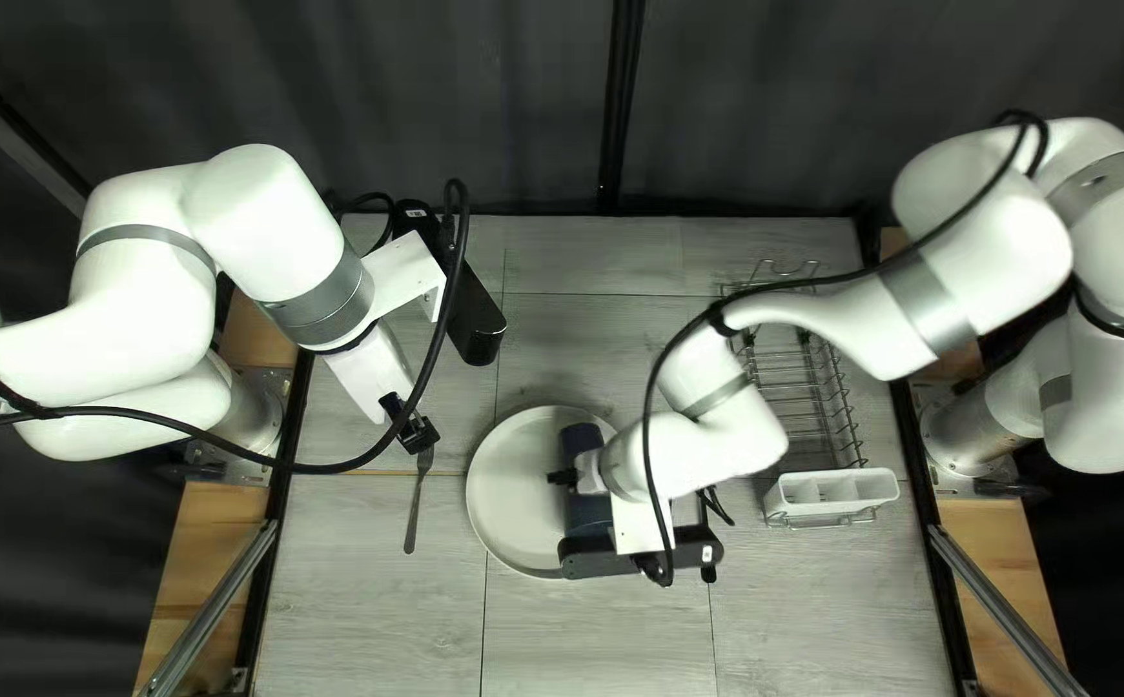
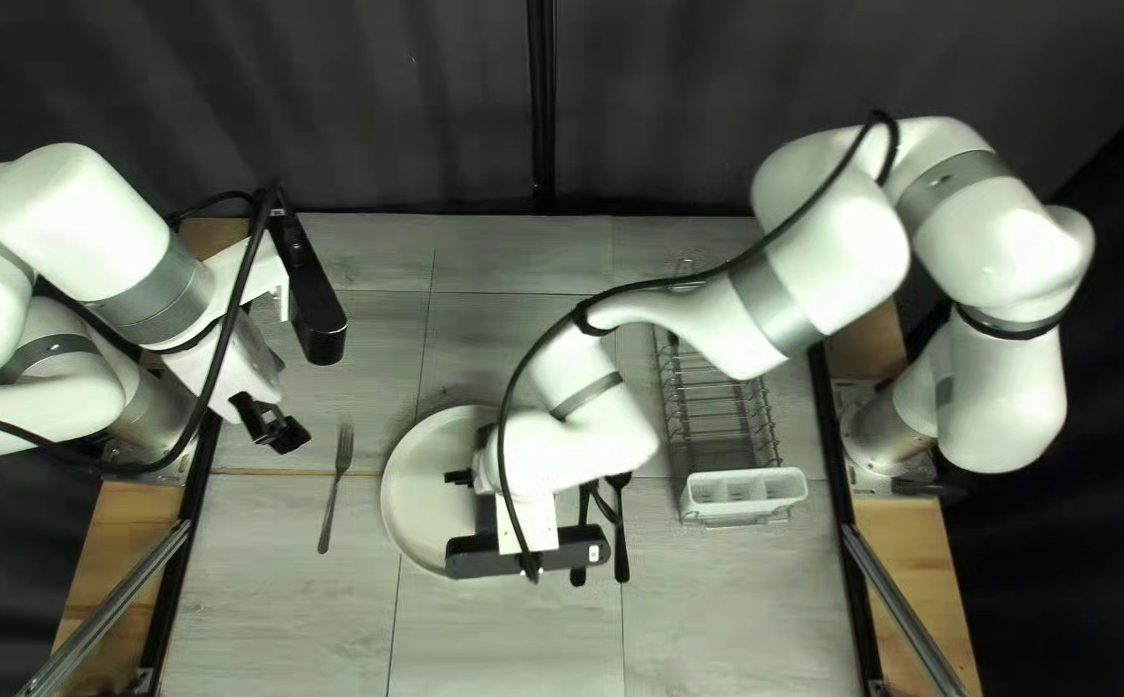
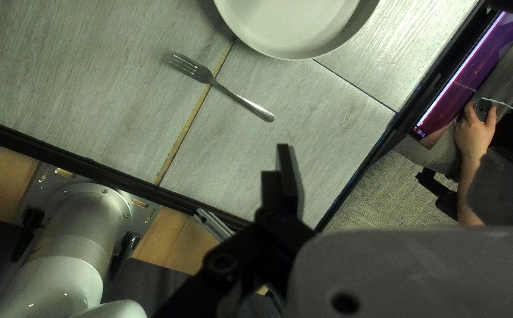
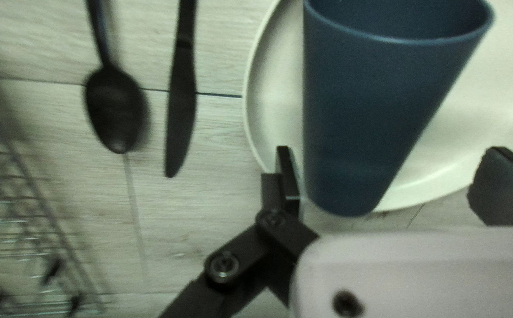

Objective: Pick up and place plate onto table. Place down one fork to the left of the plate. Place spoon and knife to the right of the plate. Place cup above the knife and spoon

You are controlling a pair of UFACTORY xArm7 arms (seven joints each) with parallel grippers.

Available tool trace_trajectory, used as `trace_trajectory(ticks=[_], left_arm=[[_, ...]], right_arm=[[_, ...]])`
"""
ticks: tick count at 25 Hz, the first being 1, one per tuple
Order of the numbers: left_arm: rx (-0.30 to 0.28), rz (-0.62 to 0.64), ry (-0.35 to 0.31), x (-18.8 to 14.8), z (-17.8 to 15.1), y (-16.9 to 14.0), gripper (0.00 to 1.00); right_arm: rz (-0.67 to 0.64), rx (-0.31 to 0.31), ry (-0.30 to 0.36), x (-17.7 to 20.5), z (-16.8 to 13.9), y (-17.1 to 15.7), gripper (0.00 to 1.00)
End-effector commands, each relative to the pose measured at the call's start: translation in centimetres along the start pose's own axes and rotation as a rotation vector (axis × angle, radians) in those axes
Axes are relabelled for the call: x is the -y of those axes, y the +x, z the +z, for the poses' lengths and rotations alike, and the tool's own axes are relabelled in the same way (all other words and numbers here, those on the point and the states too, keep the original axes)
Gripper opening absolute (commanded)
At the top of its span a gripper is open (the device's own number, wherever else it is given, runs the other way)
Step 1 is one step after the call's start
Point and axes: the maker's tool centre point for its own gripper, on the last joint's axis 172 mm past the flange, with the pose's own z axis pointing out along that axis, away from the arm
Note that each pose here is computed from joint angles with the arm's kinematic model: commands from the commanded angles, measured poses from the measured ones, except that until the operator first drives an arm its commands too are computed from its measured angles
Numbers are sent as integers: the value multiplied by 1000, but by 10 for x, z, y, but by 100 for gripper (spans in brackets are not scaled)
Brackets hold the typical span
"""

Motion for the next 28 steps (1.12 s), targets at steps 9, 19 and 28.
trace_trajectory(ticks=[9,19,28], left_arm=[[0,0,0,0,0,0,100],[0,0,0,0,0,0,100],[0,0,0,0,0,0,100]], right_arm=[[137,-8,-45,12,-13,32,100],[364,-1,-71,0,-8,60,100],[686,90,-173,-7,24,59,100]])
